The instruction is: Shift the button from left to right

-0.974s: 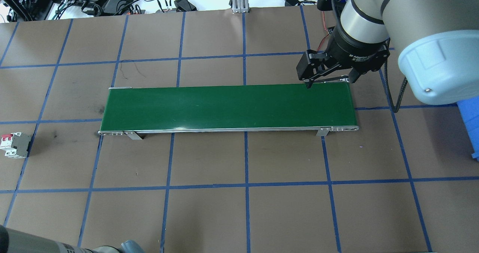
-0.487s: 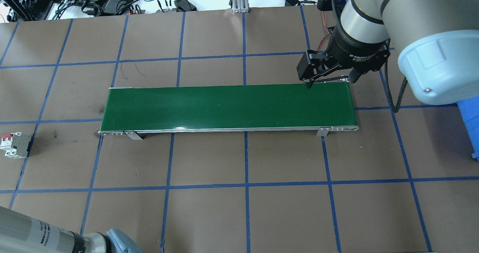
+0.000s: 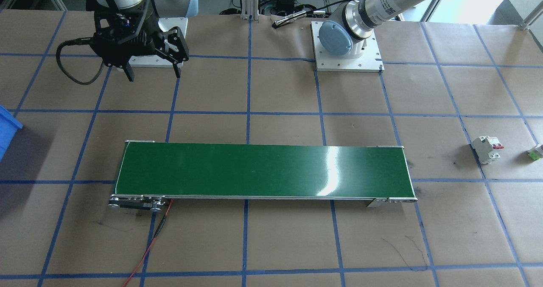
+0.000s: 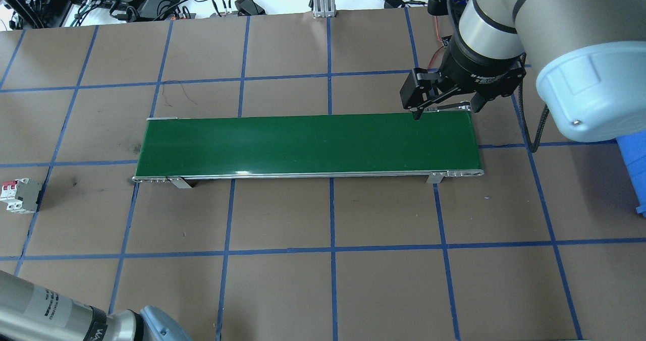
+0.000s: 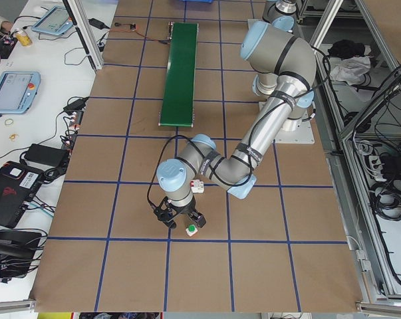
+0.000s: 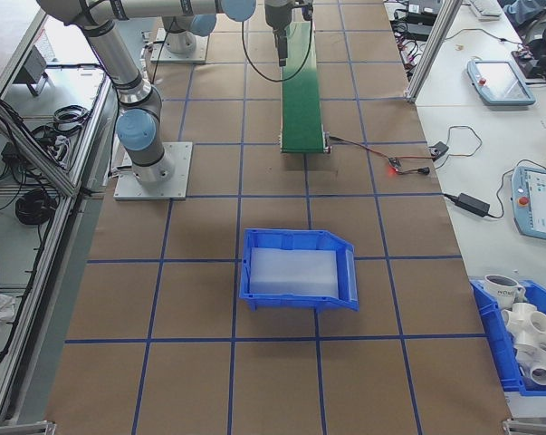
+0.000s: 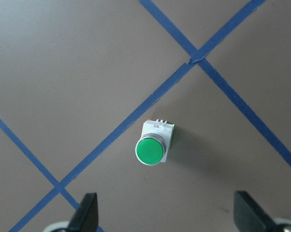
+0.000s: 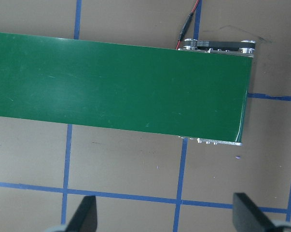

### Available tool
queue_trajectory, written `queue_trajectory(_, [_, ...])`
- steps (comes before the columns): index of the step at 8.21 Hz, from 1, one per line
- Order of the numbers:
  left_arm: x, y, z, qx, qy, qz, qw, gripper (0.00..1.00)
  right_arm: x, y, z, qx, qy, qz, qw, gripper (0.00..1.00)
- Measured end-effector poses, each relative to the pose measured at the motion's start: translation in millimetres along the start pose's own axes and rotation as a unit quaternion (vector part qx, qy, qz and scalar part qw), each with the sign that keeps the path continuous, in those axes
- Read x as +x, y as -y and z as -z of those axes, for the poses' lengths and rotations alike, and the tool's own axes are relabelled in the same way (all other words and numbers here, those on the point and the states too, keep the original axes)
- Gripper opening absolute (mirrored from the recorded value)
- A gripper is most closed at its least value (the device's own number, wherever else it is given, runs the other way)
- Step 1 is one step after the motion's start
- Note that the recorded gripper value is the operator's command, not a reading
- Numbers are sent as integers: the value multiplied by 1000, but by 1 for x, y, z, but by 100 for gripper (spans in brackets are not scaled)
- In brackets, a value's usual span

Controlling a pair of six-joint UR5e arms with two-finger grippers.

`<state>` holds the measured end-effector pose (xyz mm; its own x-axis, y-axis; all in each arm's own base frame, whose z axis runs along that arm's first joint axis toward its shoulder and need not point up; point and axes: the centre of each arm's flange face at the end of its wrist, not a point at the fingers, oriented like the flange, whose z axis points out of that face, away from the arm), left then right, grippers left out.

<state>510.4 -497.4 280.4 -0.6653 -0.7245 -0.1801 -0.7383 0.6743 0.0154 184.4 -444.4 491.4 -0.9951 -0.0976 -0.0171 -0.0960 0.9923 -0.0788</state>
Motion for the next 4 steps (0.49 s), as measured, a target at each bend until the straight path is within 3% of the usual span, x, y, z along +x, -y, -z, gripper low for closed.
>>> queue_trajectory(4, [6, 11, -46, -16, -19, -48, 999, 100, 0, 0, 0, 0, 0, 0, 1000, 100])
